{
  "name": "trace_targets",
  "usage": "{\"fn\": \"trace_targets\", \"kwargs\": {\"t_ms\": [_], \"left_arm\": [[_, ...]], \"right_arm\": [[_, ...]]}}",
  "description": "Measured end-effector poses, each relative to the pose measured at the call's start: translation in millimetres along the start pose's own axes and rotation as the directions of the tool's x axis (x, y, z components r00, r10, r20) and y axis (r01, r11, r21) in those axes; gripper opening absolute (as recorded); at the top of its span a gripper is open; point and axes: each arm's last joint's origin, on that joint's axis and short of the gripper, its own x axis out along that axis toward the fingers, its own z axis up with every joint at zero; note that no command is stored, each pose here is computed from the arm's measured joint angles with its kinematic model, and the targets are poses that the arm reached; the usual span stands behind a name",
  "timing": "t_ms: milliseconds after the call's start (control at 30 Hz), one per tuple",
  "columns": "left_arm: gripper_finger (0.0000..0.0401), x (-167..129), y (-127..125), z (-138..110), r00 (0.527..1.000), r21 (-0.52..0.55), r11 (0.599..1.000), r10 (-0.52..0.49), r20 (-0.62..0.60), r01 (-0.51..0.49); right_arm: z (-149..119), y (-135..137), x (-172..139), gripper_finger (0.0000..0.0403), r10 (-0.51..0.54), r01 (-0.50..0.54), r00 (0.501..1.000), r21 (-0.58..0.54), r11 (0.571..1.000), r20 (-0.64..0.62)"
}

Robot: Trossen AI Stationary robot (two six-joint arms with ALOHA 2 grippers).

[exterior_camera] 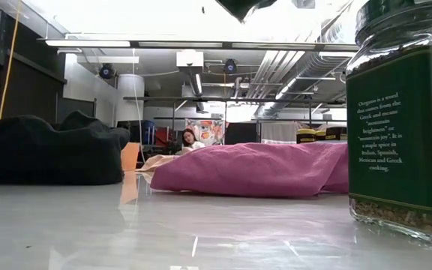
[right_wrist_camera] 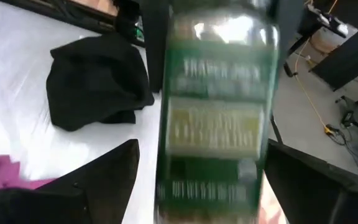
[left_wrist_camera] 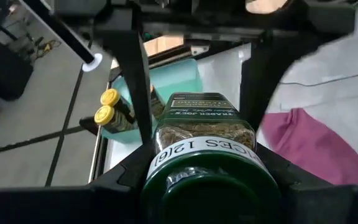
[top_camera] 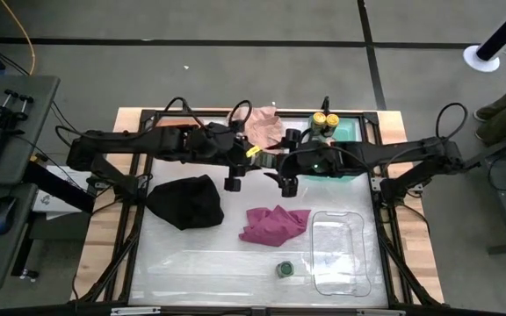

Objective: Sort spices by type
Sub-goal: Put the top green seasoning bottle into the transparent bin

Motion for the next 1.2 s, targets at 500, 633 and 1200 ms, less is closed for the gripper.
{"fn": "trace_targets", "kwargs": {"t_ms": [500, 633, 1200], "left_arm": [[0.0162, 24.8, -7.0, -5.2, 0.998, 0.066, 0.998, -0.005, -0.059, 0.009], [0.0162, 23.9, -6.5, -5.0, 0.998, 0.084, 0.996, 0.001, -0.059, 0.004], [0.0162, 22.2, -5.1, 1.5, 1.000, 0.102, 0.995, -0.020, 0.009, 0.019]], "right_arm": [[4.7, -0.4, -3.8, 0.0314, -0.026, 0.025, 1.000, 0.092, 0.995, 0.010], [-3.1, 1.4, -3.7, 0.0302, -0.005, 0.011, 0.998, 0.092, 0.996, -0.065], [-7.6, 5.8, 8.9, 0.0210, -0.029, 0.038, 0.993, 0.075, 0.996, -0.112]]}}
